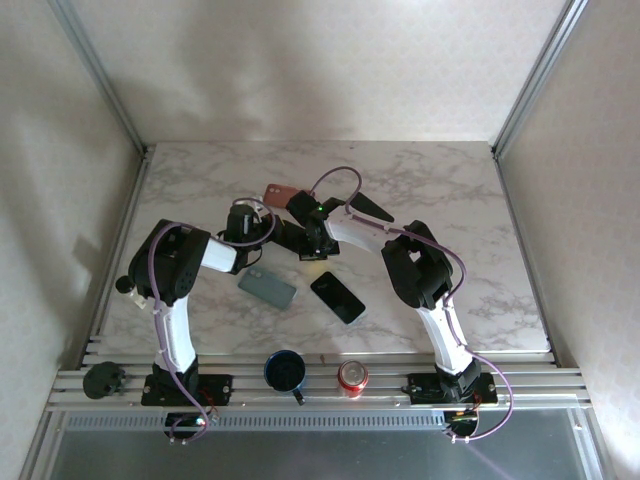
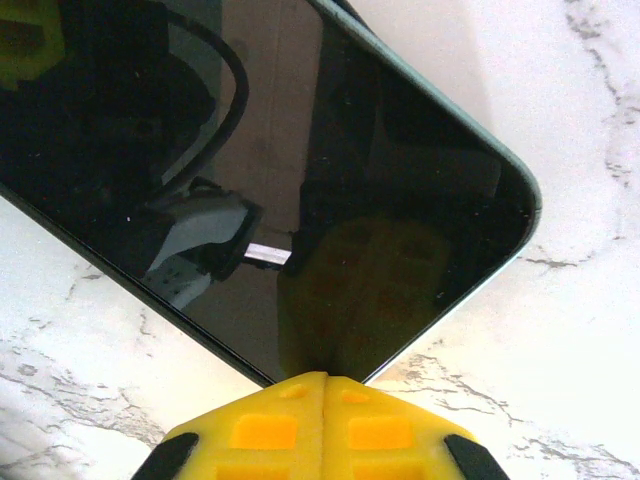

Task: Put the phone into the phone case

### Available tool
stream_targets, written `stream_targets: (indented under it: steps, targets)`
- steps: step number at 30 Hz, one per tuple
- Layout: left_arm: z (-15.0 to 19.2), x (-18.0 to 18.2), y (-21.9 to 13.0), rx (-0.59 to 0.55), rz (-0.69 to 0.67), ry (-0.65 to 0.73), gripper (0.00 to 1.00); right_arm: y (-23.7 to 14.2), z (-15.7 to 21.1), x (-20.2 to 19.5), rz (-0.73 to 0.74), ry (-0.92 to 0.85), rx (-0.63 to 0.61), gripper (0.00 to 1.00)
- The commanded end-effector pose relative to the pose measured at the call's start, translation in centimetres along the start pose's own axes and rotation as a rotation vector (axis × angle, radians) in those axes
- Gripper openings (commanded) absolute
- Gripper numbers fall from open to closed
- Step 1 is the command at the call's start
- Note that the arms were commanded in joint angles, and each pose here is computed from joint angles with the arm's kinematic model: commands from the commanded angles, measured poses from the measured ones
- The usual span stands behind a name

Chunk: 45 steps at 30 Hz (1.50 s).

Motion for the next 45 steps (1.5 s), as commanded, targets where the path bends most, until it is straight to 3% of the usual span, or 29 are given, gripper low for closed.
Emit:
stream_targets:
  steps: [1, 12, 35, 45]
  targets:
    - [9.7, -0.7, 0.1, 0.457, 0.033, -0.096, 0.00, 19.4, 12.4, -6.8, 0.228, 0.002, 0.584, 0.00]
    - [9.9, -0.6, 0.1, 0.463, 0.017, -0.099, 0.00, 19.3, 12.4, -6.6, 0.218, -0.007, 0.579, 0.00]
    - [8.2, -1.5, 0.2, 0.432, -0.019, -0.039, 0.00, 6.5, 7.3, -3.1, 0.001, 0.007, 0.323, 0.00]
    - [6.7, -2.2, -0.1, 0.406, -0.033, -0.001, 0.00, 2.3, 4.9, -2.9, -0.061, 0.020, 0.209, 0.17]
Point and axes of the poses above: each hand's point on the last joint's axis, 136 mm out from that joint toward the fingers, its own y axis out along the fingers, its own x axis along the line the jaws close on, z = x × y, the point moved 10 cm from there along -y, back along the fingers, and after that the axes turned 13 degrees about y, right-handed, at the moved point
